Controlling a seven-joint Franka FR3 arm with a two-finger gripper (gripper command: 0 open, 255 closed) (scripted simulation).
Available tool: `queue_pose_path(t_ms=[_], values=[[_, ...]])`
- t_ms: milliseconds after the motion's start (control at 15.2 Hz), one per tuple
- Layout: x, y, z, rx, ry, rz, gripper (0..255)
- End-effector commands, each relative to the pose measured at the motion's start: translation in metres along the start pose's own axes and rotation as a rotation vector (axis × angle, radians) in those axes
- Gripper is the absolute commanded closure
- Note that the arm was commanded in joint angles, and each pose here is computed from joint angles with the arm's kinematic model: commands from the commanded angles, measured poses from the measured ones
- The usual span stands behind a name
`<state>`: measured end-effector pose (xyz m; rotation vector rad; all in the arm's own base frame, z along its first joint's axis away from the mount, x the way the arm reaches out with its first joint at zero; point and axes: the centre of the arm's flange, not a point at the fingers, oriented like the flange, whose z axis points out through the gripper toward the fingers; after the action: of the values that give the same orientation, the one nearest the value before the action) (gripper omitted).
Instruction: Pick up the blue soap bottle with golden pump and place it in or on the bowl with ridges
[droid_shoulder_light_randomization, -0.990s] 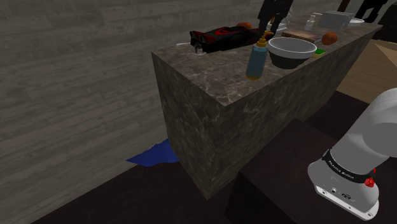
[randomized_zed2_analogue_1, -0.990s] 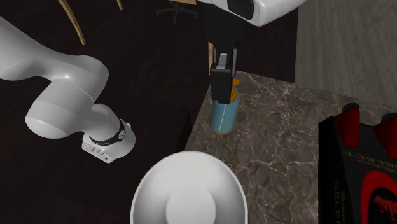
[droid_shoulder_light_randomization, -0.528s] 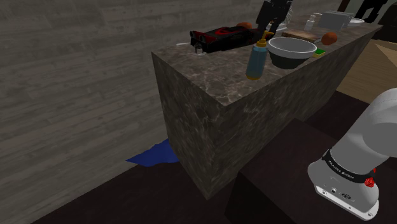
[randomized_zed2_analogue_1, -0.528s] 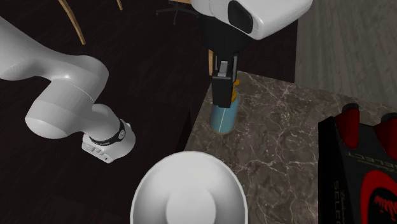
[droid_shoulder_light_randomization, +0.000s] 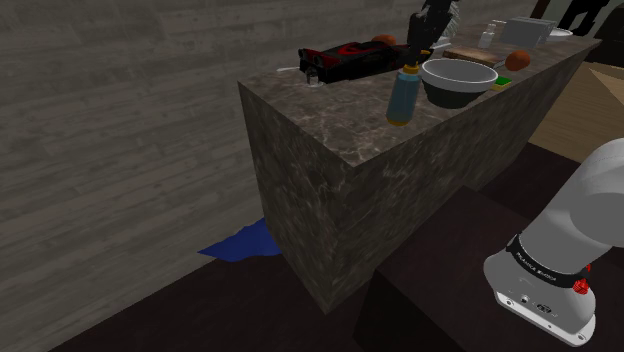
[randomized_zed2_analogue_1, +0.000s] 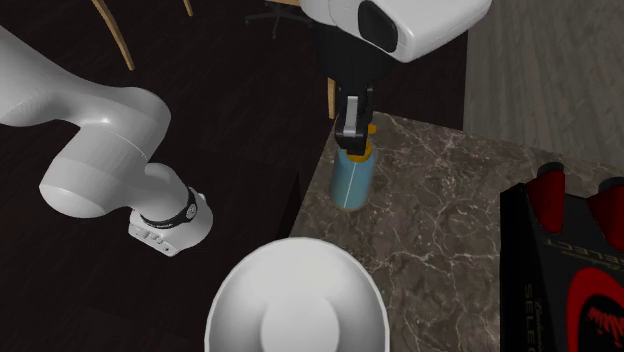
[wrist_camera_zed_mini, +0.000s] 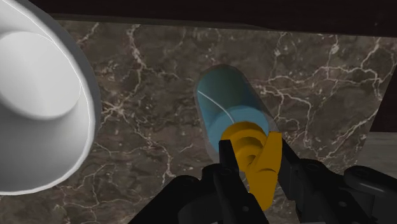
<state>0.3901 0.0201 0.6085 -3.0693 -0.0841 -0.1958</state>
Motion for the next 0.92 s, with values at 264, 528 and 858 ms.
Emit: queue_pose_path(t_ms=[264, 528, 858], values=[[0.001, 0.0, -0.005, 0.0, 0.0, 0.0, 255], [0.003, -0.002, -0.026, 0.0, 0.0, 0.0, 255], [0.007, -0.003, -0.052, 0.0, 0.0, 0.0, 255]])
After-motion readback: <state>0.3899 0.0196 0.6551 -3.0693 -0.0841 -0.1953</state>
